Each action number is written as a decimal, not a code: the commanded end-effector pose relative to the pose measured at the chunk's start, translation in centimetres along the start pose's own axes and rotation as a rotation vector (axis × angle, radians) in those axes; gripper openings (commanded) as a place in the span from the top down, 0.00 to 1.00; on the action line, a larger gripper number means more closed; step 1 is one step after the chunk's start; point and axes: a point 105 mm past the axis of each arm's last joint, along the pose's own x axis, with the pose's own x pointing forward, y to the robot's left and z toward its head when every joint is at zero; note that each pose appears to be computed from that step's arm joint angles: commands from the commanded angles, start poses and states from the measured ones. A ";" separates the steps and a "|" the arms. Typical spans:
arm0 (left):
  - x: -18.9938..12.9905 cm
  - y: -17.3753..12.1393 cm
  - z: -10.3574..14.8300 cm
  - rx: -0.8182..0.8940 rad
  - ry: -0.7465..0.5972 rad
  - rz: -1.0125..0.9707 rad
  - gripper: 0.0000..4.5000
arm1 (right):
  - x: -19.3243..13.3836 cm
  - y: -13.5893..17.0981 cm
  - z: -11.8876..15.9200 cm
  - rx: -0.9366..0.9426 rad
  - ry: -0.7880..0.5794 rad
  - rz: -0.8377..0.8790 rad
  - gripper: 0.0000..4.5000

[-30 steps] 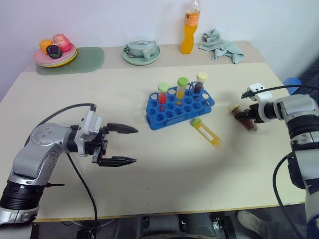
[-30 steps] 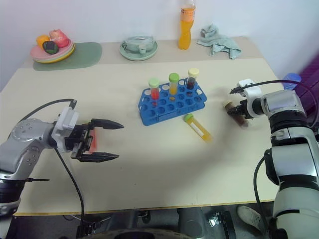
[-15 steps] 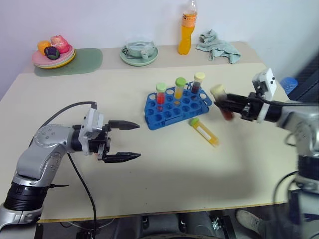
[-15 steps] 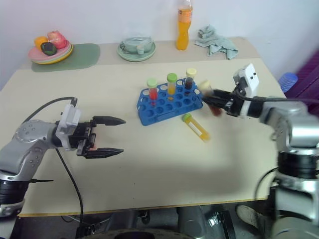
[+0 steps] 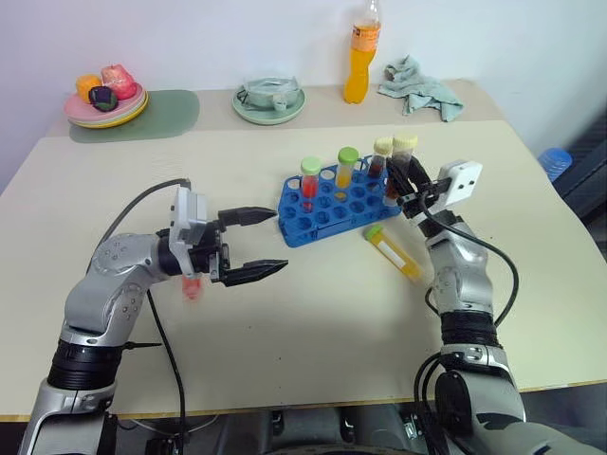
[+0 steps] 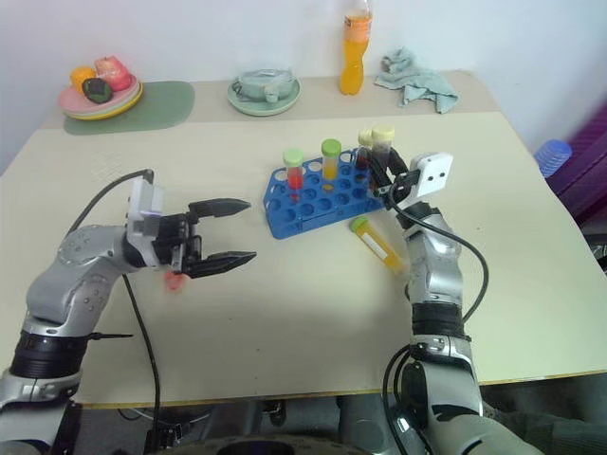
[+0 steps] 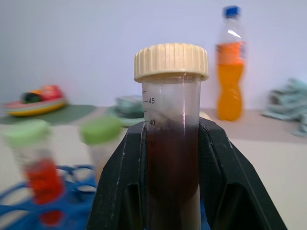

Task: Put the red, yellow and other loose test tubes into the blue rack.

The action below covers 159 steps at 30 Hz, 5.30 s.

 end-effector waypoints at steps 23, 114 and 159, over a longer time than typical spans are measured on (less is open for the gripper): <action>0.7 0.2 1.0 0.047 -0.029 0.028 0.00 | 0.6 -0.2 -1.3 0.037 -0.071 -0.039 0.82; -0.1 -2.4 -3.3 0.020 0.183 -0.140 0.00 | -6.8 3.0 -2.4 -0.039 1.008 0.435 0.03; 0.5 -3.4 -3.5 -0.015 0.128 -0.058 0.00 | -8.4 2.2 -2.5 -0.311 1.215 0.466 0.82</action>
